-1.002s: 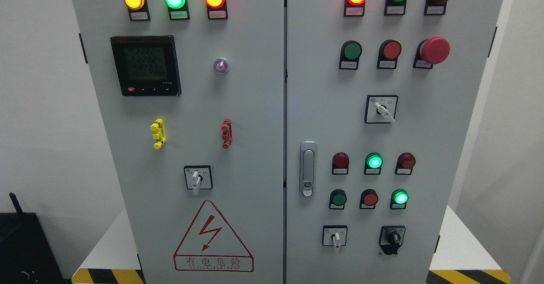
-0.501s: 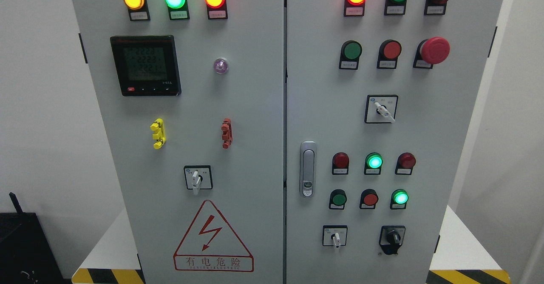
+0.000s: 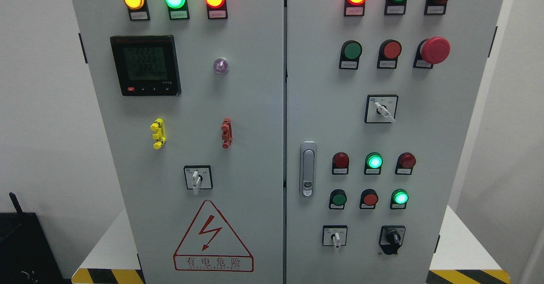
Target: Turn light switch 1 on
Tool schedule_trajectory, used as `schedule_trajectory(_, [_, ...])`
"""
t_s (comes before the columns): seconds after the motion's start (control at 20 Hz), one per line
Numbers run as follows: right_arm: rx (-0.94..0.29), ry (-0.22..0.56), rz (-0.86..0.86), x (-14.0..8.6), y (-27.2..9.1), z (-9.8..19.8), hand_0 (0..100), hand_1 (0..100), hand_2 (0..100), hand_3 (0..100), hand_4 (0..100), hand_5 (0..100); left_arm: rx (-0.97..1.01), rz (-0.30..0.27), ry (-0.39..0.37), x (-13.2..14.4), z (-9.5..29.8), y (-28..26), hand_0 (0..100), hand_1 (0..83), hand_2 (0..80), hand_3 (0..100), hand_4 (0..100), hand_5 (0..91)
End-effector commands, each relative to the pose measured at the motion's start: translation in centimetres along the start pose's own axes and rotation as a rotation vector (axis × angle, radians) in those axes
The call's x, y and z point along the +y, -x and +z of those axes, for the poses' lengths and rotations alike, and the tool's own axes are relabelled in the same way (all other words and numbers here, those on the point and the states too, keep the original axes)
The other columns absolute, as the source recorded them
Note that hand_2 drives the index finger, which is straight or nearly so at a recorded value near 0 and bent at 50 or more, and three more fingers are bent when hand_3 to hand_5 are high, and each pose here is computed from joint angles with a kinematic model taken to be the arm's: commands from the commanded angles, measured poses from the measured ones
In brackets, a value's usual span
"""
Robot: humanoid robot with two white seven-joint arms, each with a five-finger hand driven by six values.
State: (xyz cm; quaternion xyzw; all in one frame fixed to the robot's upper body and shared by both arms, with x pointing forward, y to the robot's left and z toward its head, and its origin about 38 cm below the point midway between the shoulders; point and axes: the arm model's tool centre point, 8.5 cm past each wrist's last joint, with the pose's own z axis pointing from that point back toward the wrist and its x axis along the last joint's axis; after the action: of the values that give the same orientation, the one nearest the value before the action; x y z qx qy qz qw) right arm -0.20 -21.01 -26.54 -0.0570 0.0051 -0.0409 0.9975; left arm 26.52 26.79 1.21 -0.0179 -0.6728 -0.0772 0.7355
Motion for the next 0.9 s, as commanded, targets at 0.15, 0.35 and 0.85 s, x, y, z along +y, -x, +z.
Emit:
schedule_trajectory(0.15, [0.0,0.0,-0.001,0.0,0.0,0.0,30,0,0,0,0,0,-0.388,-0.018,-0.076,2.9,-0.6,-15.3,37,56.4,27.5,50,66,58.3])
schedule_trajectory(0.35, [0.0,0.0,0.001,0.0,0.0,0.0,30,0,0,0,0,0,-0.409,-0.012,-0.078,2.7,-2.4,-17.7,32,62.1,35.4,62,76,71.2])
schedule_trajectory(0.85, [-0.002,0.0,0.001,0.0,-0.1,0.0,30,0,0,0,0,0,-0.358,0.065,-0.088,-0.2,-6.9,-21.4,13,68.3,47.1,70,84,80.4])
